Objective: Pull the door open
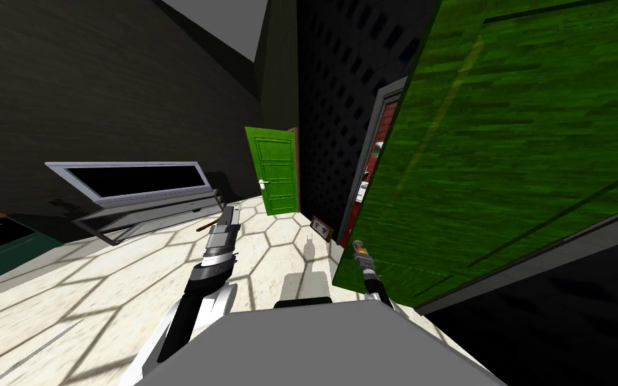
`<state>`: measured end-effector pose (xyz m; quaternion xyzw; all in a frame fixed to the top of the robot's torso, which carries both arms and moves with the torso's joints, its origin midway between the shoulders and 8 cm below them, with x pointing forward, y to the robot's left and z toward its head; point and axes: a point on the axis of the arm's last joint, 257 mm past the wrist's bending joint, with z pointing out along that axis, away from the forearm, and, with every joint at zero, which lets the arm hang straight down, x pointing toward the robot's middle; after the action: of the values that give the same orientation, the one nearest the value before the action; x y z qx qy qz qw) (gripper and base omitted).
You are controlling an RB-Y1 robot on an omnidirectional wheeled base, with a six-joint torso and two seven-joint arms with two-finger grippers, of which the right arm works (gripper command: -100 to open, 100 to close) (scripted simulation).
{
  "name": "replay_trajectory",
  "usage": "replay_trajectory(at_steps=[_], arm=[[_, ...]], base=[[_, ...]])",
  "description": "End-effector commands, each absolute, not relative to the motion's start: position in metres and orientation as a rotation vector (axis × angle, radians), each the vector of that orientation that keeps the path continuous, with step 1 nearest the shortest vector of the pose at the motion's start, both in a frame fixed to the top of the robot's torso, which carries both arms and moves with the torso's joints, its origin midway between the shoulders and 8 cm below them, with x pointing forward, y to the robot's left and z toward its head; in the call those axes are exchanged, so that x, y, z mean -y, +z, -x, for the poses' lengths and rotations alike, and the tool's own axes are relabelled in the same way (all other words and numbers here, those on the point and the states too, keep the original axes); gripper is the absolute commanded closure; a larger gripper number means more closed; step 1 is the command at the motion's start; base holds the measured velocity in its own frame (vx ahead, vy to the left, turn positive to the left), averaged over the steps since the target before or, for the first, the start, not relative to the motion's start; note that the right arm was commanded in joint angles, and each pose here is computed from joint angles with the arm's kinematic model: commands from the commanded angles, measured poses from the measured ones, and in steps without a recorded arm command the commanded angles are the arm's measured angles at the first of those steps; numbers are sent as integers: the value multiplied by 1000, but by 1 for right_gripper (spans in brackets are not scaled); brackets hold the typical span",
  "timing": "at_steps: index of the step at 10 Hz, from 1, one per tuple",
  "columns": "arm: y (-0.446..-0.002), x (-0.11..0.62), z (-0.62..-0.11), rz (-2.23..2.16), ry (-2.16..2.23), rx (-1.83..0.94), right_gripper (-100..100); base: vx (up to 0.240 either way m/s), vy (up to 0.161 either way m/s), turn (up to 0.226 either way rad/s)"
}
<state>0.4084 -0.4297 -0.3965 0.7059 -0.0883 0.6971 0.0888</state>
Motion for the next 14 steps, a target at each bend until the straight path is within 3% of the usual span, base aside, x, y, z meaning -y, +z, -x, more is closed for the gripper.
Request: replay_trajectory(at_steps=[1,14], arm=[[-395,427,-406,-2108,2090,239,100],[-393,408,-378,-2195,2192,50,100]], base=[[-136,-21,70],[-197,-33,75]])
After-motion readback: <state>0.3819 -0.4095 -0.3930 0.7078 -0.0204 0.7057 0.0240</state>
